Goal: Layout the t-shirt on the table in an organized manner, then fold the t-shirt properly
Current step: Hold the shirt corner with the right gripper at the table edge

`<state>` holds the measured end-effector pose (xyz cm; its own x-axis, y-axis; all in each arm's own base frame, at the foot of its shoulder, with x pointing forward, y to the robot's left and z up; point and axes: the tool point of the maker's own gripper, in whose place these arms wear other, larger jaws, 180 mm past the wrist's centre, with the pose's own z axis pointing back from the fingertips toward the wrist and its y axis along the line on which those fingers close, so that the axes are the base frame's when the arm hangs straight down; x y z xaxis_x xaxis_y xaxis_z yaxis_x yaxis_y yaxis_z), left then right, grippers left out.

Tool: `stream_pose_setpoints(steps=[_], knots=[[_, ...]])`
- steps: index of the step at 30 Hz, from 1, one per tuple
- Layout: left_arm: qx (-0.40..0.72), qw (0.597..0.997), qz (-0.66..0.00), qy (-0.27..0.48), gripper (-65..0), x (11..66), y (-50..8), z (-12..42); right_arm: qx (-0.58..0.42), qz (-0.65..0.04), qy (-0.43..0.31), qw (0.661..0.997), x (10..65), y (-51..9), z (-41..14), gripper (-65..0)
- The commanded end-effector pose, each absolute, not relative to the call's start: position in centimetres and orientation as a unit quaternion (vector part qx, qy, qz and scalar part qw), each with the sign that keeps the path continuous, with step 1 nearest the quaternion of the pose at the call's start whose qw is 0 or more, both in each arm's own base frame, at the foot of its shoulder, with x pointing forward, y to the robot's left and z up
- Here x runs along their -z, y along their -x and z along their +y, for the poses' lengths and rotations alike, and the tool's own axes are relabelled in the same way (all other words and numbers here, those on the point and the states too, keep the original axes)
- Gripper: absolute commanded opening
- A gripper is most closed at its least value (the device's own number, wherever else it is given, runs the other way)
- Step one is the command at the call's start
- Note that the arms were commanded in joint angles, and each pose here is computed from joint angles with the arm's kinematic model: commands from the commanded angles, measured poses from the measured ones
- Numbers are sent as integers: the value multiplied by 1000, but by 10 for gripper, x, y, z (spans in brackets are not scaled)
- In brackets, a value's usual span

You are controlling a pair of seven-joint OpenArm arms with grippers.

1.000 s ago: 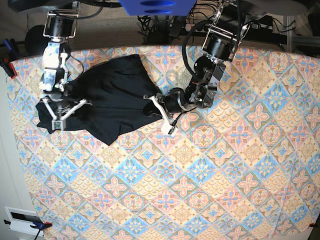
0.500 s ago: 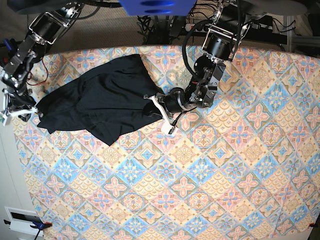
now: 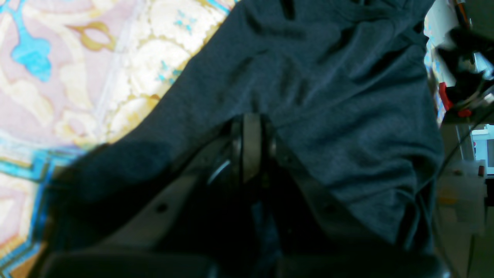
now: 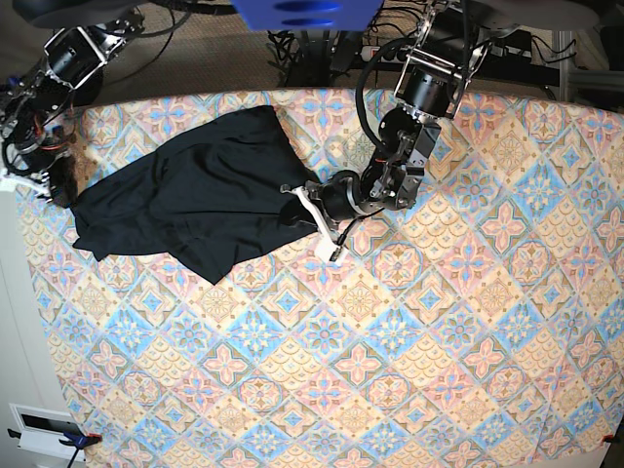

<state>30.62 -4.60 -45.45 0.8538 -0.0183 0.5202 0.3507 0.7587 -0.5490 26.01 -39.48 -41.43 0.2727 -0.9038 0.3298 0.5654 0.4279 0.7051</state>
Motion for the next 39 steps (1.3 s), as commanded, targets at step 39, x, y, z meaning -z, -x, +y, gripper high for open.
stream_pose_setpoints(steps=[39], knots=[[111, 936, -206, 264, -650, 483, -292, -20, 434, -331, -237, 804, 426, -266, -366, -368]])
